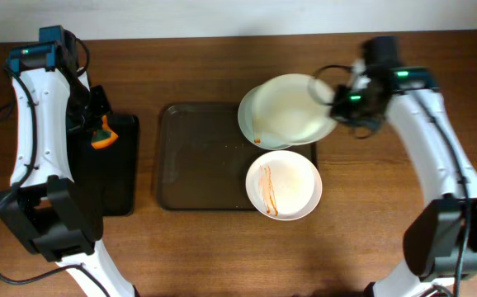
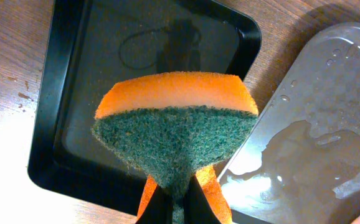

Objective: Clean dirty plates on tray and stack at the side

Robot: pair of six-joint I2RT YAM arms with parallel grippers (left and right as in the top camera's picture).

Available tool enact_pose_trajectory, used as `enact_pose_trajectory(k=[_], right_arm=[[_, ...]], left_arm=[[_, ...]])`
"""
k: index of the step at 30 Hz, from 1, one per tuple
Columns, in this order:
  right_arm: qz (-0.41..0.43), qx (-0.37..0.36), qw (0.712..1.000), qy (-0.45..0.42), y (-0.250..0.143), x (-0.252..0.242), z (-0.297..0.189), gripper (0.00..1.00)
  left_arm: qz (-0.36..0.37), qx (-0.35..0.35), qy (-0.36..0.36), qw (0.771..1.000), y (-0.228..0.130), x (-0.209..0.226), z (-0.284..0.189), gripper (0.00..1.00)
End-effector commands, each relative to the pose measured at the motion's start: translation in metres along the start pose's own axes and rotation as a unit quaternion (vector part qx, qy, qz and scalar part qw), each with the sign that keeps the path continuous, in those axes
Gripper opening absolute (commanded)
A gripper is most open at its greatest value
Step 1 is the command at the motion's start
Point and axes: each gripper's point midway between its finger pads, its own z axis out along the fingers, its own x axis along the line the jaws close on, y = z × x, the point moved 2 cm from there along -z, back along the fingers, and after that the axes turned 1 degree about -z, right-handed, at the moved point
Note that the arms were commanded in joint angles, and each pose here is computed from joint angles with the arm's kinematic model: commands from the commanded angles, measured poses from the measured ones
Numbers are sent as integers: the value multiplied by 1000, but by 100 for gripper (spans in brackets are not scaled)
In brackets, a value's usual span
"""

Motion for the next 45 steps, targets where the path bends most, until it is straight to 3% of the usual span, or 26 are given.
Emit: enact_pose_trajectory(k=[1, 7, 11, 13, 14, 18, 21, 24, 26, 33, 45], right_arm=[[68, -3, 997, -45, 7, -69, -11, 4], [175, 25, 980, -90, -28, -174, 19, 4], [157, 19, 983, -95, -34, -189, 32, 6], [155, 19, 982, -102, -35, -190, 32, 41], [155, 20, 983, -100, -35, -190, 32, 52], [116, 26, 990, -78, -31, -177, 16, 65], [23, 6, 1000, -14, -22, -122, -21, 71], [-44, -7, 998, 35, -32, -63, -35, 91], [-76, 7, 996, 44, -45, -31, -30, 98], [-120, 45, 991, 42, -72, 15, -10, 98], [-121, 46, 991, 42, -72, 15, -10, 98]], left_arm=[[7, -18, -1, 1000, 3, 1, -11, 0], [8, -19, -1, 1000, 3, 1, -11, 0], [8, -21, -1, 1000, 4, 1, -11, 0], [8, -21, -2, 1000, 4, 1, -11, 0], [8, -21, -1, 1000, 4, 1, -11, 0], [8, -23, -2, 1000, 5, 0, -12, 0], [21, -27, -7, 999, 7, -1, -12, 0], [21, -30, -8, 999, 8, -2, -12, 0], [21, -30, -7, 999, 8, -1, -12, 0], [23, -39, -20, 999, 13, -6, -12, 0], [23, -39, -22, 999, 12, -7, -12, 0]])
